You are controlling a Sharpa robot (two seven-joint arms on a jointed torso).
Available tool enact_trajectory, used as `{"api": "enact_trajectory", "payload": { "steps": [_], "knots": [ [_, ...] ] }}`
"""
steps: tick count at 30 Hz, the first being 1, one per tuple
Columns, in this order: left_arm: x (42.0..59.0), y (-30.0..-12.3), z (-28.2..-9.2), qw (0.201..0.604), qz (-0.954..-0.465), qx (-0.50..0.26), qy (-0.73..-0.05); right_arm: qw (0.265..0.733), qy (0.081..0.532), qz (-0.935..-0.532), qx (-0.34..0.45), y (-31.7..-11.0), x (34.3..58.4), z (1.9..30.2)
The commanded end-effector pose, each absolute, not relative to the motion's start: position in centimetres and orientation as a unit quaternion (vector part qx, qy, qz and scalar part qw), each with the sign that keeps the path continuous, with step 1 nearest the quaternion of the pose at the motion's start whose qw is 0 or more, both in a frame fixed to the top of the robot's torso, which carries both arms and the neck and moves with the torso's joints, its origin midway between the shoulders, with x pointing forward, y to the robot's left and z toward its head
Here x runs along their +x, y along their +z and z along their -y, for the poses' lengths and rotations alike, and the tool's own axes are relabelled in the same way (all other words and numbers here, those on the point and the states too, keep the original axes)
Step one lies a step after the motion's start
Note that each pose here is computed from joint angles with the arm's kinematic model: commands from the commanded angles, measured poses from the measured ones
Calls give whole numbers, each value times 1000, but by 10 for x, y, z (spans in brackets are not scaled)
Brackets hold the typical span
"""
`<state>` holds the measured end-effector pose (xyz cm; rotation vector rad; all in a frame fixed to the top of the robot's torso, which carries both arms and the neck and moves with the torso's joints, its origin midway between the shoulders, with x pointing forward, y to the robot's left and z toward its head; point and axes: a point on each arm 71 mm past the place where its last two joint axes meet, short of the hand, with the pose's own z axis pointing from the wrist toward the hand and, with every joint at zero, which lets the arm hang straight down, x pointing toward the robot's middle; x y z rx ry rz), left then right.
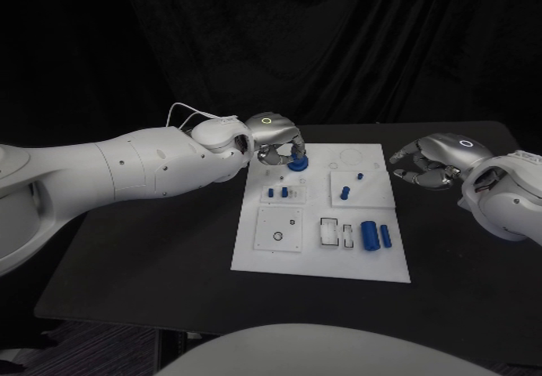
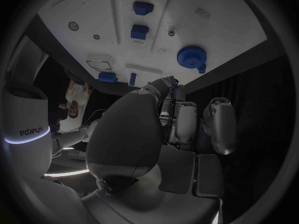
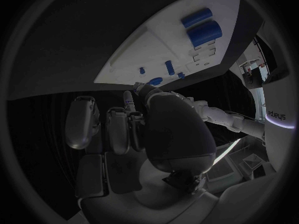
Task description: Assemble the parts on the task board
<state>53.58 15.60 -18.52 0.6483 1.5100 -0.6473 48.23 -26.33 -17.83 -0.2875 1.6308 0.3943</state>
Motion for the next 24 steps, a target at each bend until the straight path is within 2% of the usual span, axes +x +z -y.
{"api": "enact_trajectory", "payload": {
  "steps": [1, 8, 24],
  "knots": [
    [535, -187, -160, 619, -680, 283, -273, 659, 170, -722, -124, -179, 482, 265],
    [534, -193, -165, 608, -693, 280, -269, 659, 170, -722, -124, -179, 482, 266],
    [531, -216, -165, 585, -716, 274, -263, 658, 169, -723, -125, -179, 482, 266]
  ]
}}
